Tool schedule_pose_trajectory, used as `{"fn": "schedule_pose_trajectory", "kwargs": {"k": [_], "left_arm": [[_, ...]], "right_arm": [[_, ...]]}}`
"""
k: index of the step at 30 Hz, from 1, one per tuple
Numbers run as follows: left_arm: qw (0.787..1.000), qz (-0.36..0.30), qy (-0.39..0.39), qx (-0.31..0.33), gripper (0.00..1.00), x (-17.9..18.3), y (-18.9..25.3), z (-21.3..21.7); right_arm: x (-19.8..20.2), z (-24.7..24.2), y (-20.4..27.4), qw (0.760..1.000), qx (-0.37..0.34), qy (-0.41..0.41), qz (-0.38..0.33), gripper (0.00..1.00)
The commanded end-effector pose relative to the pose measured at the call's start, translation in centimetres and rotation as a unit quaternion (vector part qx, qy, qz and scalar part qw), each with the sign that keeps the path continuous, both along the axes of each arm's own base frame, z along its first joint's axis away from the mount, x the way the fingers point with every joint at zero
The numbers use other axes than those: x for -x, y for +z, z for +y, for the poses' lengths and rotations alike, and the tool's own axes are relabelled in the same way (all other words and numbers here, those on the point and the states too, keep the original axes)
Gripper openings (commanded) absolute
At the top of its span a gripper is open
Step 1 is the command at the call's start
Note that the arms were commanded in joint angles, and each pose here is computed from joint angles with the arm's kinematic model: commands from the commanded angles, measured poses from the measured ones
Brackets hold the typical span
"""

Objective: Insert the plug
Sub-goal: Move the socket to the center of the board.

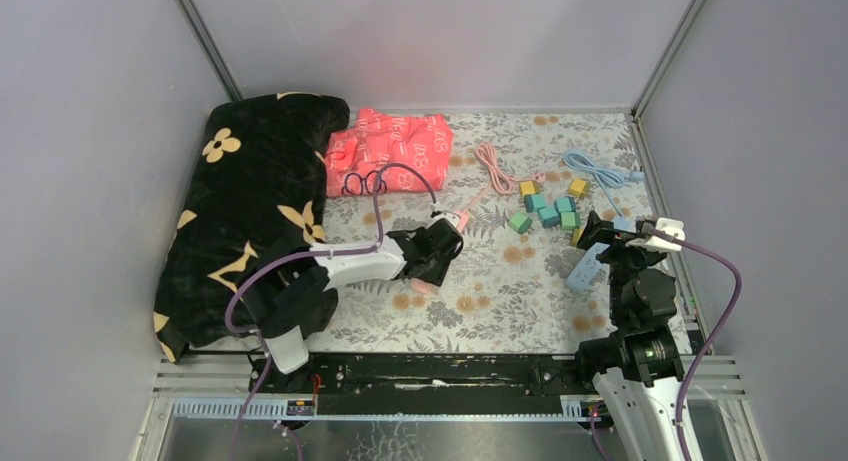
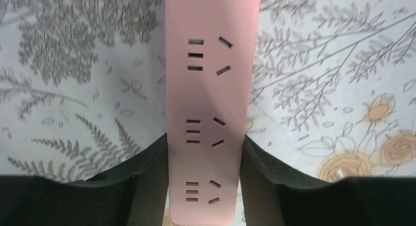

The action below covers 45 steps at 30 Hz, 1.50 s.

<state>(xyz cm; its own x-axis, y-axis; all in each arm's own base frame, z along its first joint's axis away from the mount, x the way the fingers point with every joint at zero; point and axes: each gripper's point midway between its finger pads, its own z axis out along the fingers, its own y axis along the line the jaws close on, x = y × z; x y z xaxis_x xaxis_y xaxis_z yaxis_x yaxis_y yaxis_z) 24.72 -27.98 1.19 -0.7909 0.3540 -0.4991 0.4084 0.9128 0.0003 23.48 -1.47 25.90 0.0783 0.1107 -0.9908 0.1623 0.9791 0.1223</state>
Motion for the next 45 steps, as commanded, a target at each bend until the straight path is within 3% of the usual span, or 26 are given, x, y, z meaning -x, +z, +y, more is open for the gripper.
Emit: {"fn": "schedule_pose_trajectory", "kwargs": {"k": [1,10,15,21,27,35,45], "left_arm": [[0.997,0.059,0.036,-0.034,0.41,3.7,-1.7,3.8],[0.994,0.09,0.058,-0.019,0.49,6.6,-2.0,5.3],[0.994,0.089,0.061,-0.01,0.63,7.0,-1.6,5.4],[0.997,0.056,0.058,0.013,0.88,5.7,1.1,4.5],[0.998,0.009,0.044,0.034,0.99,4.0,5.3,3.8],[0.992,-0.024,0.043,0.112,1.0,1.2,11.8,4.1],[0.976,-0.124,0.053,0.173,1.0,-2.7,20.6,7.7]], "right_arm": [[-0.2,0.4,1.0,1.0,0.003,0.009,-0.012,0.99],[-0.4,0.5,0.8,1.0,0.007,0.013,-0.004,0.99],[-0.5,0.7,0.7,1.0,0.008,0.019,0.001,0.99],[-0.7,1.0,1.0,1.0,0.008,0.026,0.004,0.99],[-1.1,1.7,1.3,0.999,0.004,0.042,0.026,0.99],[-2.3,4.8,-0.2,0.987,-0.008,0.116,0.115,0.99],[-5.0,10.4,-6.2,0.937,-0.061,0.234,0.251,0.99]]}}
